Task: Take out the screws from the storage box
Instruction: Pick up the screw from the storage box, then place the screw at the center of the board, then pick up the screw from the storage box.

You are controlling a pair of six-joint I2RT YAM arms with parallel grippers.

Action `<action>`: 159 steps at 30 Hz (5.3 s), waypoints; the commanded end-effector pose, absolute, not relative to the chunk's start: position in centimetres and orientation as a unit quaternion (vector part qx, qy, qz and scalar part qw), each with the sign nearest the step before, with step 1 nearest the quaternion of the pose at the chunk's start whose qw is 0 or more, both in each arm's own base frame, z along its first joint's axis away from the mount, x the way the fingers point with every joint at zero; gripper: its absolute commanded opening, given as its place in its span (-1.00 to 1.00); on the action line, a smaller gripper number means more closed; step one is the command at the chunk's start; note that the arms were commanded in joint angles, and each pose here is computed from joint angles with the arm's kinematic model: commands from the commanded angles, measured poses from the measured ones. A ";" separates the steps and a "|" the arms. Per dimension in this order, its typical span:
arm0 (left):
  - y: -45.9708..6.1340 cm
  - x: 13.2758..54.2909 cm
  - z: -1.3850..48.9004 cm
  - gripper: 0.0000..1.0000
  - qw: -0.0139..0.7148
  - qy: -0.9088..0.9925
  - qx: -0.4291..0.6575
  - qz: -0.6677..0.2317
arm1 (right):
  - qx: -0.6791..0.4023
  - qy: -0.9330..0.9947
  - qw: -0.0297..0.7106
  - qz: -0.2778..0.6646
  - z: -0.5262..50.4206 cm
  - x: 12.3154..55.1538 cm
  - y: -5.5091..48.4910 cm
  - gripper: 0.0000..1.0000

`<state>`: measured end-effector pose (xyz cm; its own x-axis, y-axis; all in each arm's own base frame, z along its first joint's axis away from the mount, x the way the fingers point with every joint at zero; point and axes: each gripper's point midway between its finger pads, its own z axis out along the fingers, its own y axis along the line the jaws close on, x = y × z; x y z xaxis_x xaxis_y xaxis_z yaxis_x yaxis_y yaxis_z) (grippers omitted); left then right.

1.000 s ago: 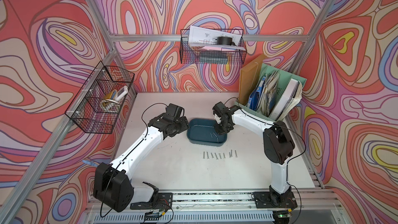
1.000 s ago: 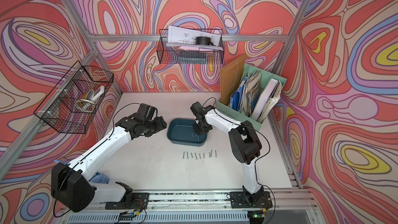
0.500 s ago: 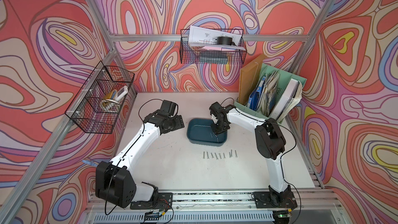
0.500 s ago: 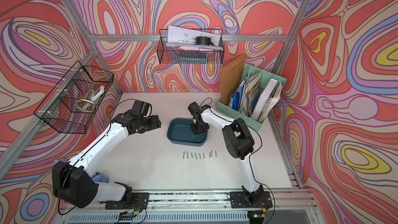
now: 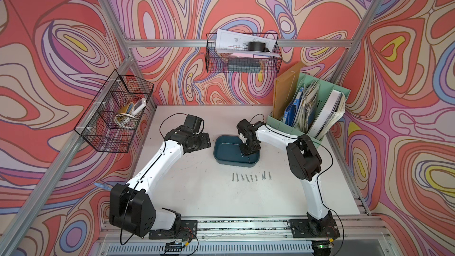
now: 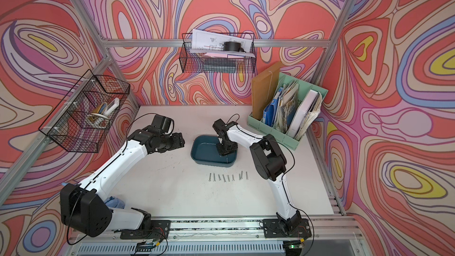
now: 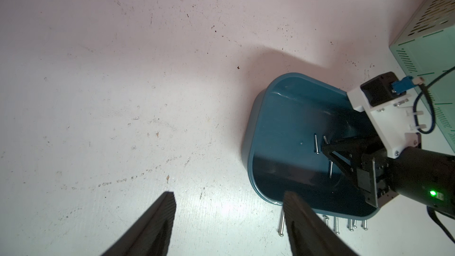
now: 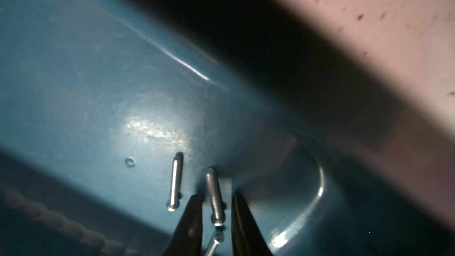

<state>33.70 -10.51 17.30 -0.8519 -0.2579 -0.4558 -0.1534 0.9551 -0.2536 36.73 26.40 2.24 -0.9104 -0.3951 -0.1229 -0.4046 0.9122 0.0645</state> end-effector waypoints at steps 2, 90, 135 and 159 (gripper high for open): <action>-10.3 32.8 16.1 0.50 0.221 0.965 -0.104 -0.096 | -0.204 0.979 0.017 0.008 0.1 34.9 24.8 -0.65; -12.3 32.1 15.0 0.49 0.211 0.962 -0.083 -0.154 | 0.011 0.984 0.164 0.075 13.9 28.9 16.7 -0.47; -8.9 33.2 15.0 0.46 0.190 0.981 0.001 -0.034 | -0.165 0.985 0.023 0.036 1.0 35.7 28.6 -0.60; -9.3 31.9 16.1 0.46 0.217 0.973 -0.028 -0.073 | -0.165 0.980 0.111 0.013 6.6 36.9 28.8 -1.00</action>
<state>32.20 -9.21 15.75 -0.9121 -0.0620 -0.4052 -0.0142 0.9927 -0.1200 36.38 29.01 3.39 -0.9292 -0.3384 -0.1484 -0.3434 0.9391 0.0088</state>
